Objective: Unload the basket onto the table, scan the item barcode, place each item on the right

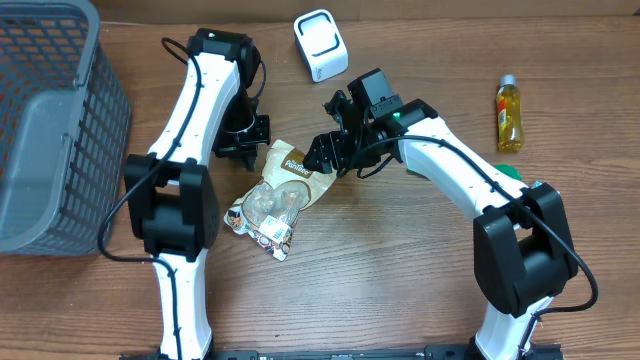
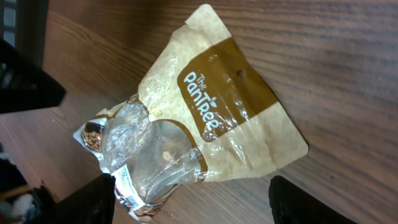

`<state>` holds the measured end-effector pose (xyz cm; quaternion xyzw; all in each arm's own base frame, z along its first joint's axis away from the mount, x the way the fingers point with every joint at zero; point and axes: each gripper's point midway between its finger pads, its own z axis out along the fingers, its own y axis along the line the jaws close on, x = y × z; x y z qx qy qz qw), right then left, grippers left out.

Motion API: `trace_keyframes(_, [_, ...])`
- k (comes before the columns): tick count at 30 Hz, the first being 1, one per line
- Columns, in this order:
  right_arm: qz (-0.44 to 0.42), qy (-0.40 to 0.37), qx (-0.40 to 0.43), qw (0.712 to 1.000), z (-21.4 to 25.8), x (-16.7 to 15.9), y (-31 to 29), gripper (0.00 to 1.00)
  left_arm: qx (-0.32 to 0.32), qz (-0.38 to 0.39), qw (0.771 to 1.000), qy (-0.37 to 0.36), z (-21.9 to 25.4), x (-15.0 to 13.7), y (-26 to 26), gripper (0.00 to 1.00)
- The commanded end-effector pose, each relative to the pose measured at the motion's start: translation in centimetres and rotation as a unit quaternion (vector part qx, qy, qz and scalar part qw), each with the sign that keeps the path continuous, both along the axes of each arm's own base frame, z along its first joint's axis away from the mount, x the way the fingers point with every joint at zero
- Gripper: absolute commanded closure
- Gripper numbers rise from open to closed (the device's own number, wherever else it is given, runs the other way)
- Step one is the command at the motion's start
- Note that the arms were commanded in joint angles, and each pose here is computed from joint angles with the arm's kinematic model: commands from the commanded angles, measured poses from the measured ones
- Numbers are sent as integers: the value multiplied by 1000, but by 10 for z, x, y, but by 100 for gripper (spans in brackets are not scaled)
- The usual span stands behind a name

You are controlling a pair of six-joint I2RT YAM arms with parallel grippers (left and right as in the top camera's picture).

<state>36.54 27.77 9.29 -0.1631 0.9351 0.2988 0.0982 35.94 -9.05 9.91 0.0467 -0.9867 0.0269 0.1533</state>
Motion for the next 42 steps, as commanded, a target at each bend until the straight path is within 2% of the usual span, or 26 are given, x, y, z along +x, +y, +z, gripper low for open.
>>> trace_keyframes(1, [35, -28, 1, 999, -2, 5, 5, 24, 12, 20, 995, -98, 74, -13, 6, 95])
trace_keyframes(4, [35, -21, -3, 999, -14, 6, 6, 23, 43, 42, 988, -145, 107, -37, 19, 95])
trace_keyframes(8, [35, -19, -4, 999, -30, 12, 9, 20, 68, 62, 980, -175, 118, -67, 29, 95])
trace_keyframes(15, [36, -18, -3, 999, -51, 19, 13, 19, 68, 78, 985, -139, 64, -100, 31, 96])
trace_keyframes(21, [37, -12, -4, 999, -57, 18, 13, 16, 1, 65, 992, -112, 5, -104, 7, 96])
trace_keyframes(35, [52, 32, 20, 998, -74, 2, 20, 14, 19, 54, 996, -62, -74, -90, 5, 96])
trace_keyframes(42, [63, 59, 43, 995, -79, -13, 24, 14, 35, 30, 998, -47, -90, -91, 11, 96])
